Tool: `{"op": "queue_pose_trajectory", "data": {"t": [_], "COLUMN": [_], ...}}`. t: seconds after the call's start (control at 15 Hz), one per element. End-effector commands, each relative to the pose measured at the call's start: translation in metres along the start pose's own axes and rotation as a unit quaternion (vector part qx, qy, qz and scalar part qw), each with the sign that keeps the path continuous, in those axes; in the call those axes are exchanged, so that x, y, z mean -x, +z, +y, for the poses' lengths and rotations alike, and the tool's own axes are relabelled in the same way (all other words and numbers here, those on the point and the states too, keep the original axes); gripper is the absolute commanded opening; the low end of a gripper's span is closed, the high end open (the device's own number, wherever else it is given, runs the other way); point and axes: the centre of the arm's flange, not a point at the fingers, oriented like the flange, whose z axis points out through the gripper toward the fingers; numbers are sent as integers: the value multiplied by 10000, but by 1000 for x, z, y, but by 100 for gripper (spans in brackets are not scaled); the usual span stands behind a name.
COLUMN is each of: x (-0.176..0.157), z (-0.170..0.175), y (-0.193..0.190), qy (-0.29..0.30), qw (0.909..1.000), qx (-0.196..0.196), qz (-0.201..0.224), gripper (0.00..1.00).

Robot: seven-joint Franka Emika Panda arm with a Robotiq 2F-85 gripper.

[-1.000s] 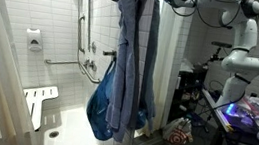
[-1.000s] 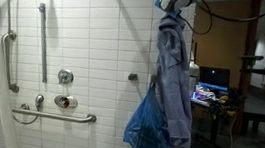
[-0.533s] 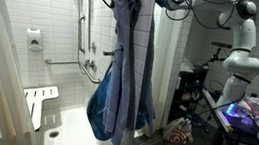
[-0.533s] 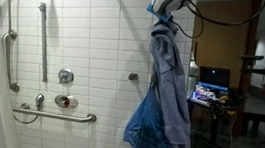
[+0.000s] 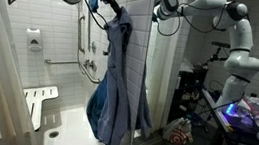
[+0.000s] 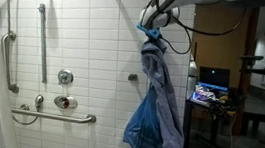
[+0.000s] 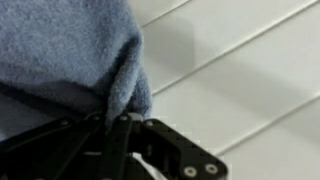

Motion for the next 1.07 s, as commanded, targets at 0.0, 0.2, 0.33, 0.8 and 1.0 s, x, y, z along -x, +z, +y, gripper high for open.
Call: {"op": "queue_pose_trajectory", "data": {"t": [0.0,0.2,0.33,0.8,1.0], "x": [4,9,9,18,31], "z": [0,-1,-1,2,6], "y": [3,6,6,0,-10], "qy": [-17,-70,-69,-4,-281], "qw": [10000,9999,9999,9994,9976], "qx": [33,69,70,130,174], "qz": [-2,21,22,333,608], "gripper": [6,6,6,1,1]}}
